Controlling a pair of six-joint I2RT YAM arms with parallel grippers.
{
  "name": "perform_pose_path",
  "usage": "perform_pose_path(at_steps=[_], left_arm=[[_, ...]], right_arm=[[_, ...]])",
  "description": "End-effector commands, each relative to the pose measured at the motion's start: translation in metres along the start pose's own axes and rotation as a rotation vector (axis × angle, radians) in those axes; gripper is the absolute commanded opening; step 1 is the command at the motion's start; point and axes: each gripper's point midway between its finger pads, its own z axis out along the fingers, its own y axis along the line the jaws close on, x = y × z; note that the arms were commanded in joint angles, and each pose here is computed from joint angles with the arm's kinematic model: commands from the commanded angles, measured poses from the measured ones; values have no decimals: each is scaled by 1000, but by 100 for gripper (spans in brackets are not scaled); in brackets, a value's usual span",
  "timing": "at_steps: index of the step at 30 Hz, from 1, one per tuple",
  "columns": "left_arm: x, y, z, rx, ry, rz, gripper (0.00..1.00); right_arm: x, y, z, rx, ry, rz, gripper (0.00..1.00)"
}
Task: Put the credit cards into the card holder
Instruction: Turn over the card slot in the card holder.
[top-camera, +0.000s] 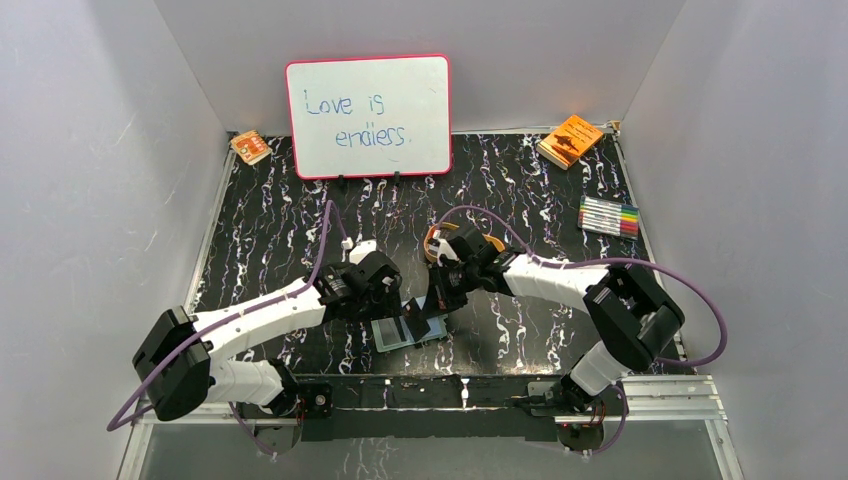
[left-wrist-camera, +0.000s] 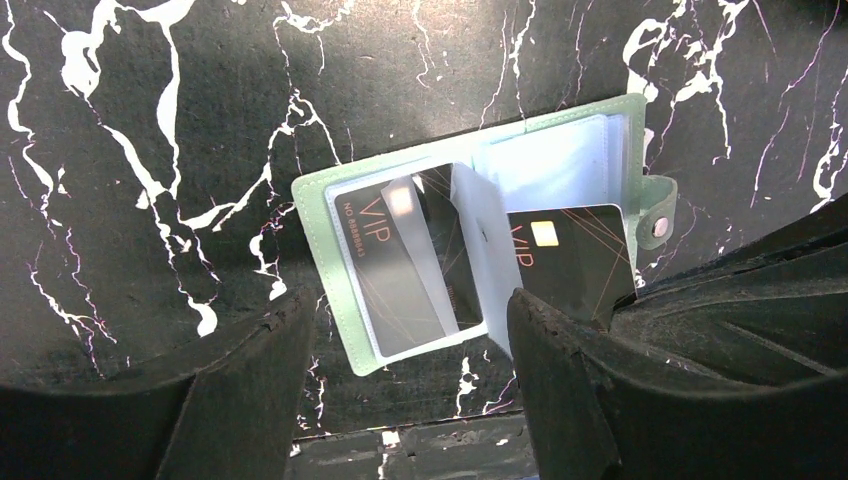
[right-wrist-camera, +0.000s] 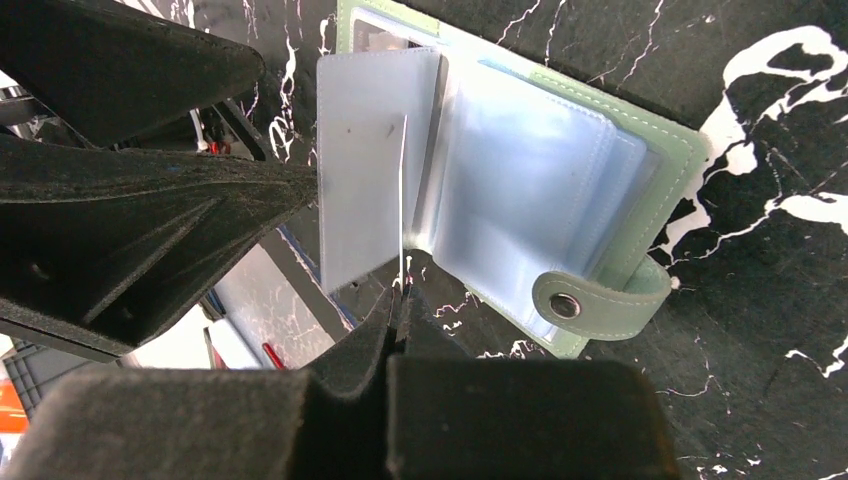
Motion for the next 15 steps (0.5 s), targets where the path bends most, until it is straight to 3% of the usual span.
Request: perform_pose_path(at_steps=[1,15], left_arm=[[-6,4,-8,-9,-36,-10,67],[-15,19,-19,-43,-104,-69,67]], right_arm=[[-11,22,-5,-43,-29,-46,0],[-4,28,17,-46,28,-60,0]])
